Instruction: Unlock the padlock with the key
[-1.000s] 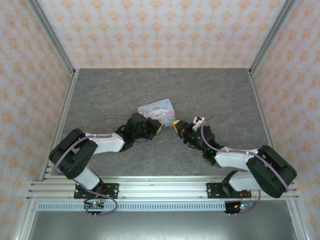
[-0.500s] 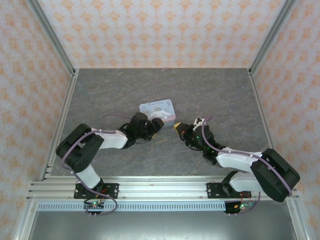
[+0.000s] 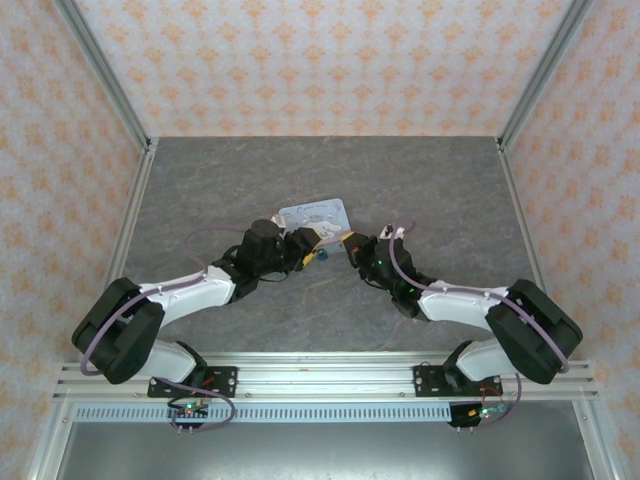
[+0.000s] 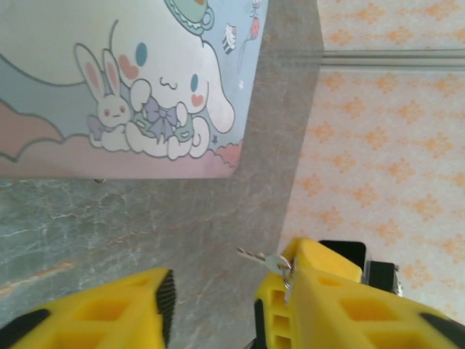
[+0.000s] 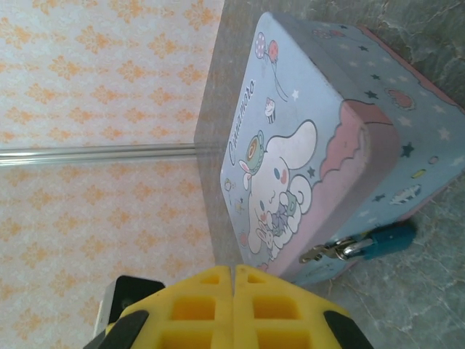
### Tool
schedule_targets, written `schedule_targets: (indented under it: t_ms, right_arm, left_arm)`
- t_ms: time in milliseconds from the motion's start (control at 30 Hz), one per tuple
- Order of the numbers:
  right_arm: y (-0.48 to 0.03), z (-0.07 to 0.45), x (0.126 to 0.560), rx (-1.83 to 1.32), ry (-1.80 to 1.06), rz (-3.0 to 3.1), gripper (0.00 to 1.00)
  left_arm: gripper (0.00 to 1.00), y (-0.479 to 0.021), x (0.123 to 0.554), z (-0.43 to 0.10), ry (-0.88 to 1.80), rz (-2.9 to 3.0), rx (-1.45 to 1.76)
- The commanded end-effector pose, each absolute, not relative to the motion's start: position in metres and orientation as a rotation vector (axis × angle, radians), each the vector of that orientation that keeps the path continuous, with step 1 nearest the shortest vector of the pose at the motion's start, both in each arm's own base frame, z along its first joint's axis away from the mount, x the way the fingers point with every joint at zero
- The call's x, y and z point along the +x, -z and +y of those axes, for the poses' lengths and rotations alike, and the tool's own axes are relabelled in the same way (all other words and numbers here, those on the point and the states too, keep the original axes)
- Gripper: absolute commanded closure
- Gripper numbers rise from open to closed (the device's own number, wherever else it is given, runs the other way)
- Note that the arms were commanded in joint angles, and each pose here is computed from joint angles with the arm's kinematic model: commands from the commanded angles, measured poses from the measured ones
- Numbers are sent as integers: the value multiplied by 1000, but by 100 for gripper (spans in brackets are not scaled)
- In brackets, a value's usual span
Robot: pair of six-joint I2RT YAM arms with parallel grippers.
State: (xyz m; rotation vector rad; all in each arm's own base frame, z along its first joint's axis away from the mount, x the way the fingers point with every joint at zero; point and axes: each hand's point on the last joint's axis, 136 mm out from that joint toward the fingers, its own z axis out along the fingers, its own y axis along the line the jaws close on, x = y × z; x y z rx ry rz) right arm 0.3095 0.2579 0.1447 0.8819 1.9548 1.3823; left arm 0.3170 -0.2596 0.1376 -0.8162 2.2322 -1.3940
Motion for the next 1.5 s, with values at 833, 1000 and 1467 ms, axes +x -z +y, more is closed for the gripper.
schedule_targets:
  t_ms: [833,1000,1467]
  right_arm:
    - [-156,276,325,925,-1431,1888,100]
    - [-154,275,324,927,-1424,1892,100]
    - [-151,274,323,930,-1422,1899,100]
  left_arm:
    - [72,-155,327,-292,1544,2140,-841]
    - [77,-156,330,-294,1543,2140,-839]
    - [100,-150,333,-295,1533,2144,-845]
